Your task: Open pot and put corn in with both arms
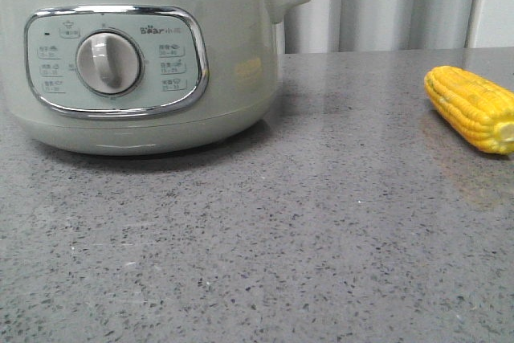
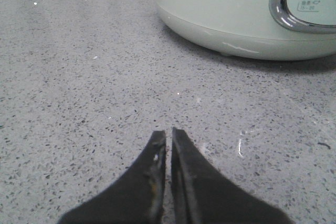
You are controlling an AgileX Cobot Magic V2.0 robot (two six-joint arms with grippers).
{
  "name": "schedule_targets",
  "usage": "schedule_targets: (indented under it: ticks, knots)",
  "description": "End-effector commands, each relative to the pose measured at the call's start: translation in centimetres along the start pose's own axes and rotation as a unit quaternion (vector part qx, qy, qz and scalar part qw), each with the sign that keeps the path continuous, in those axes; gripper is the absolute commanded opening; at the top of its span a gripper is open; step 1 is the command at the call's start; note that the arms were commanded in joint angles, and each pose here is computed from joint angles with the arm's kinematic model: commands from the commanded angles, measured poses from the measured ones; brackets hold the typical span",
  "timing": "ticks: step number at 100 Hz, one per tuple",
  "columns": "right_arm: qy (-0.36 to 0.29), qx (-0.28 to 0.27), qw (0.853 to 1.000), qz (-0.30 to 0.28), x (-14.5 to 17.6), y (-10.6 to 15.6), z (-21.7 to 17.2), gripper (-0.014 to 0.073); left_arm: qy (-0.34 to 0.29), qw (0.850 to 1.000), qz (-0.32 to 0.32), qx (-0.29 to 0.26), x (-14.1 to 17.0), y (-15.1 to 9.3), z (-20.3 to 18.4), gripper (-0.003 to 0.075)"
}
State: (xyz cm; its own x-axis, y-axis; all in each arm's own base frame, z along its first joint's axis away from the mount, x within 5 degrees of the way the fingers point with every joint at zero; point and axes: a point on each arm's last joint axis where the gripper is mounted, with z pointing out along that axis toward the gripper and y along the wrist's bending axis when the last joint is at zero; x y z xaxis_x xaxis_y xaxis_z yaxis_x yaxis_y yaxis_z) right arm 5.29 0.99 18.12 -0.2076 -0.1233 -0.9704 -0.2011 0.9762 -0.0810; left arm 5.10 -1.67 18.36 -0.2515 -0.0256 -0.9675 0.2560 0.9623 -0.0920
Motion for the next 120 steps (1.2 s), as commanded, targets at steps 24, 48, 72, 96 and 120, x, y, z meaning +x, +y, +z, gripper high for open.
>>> schedule_targets:
  ticks: [24, 48, 72, 96, 120]
  knots:
    - [-0.016, 0.006, 1.000, -0.008, 0.40, -0.02, 0.12, -0.0079, -0.018, 1.000, -0.011, 0.000, 0.45, 0.06, 0.05, -0.0018]
    - [-0.016, 0.006, 1.000, -0.008, 0.40, -0.02, 0.12, -0.0080, -0.018, 1.000, -0.011, 0.000, 0.45, 0.06, 0.05, -0.0018]
    - [-0.016, 0.006, 1.000, -0.008, 0.40, -0.02, 0.12, -0.0079, -0.018, 1.000, -0.011, 0.000, 0.45, 0.06, 0.05, -0.0018]
    - [-0.017, 0.006, 1.000, -0.008, 0.38, -0.02, 0.11, -0.0079, -0.018, 1.000, -0.011, 0.000, 0.45, 0.06, 0.05, -0.0018]
    - [-0.037, 0.008, 0.999, -0.008, 0.01, -0.06, 0.09, -0.0080, -0.018, 1.000, -0.008, -0.001, 0.45, 0.08, 0.05, -0.0019]
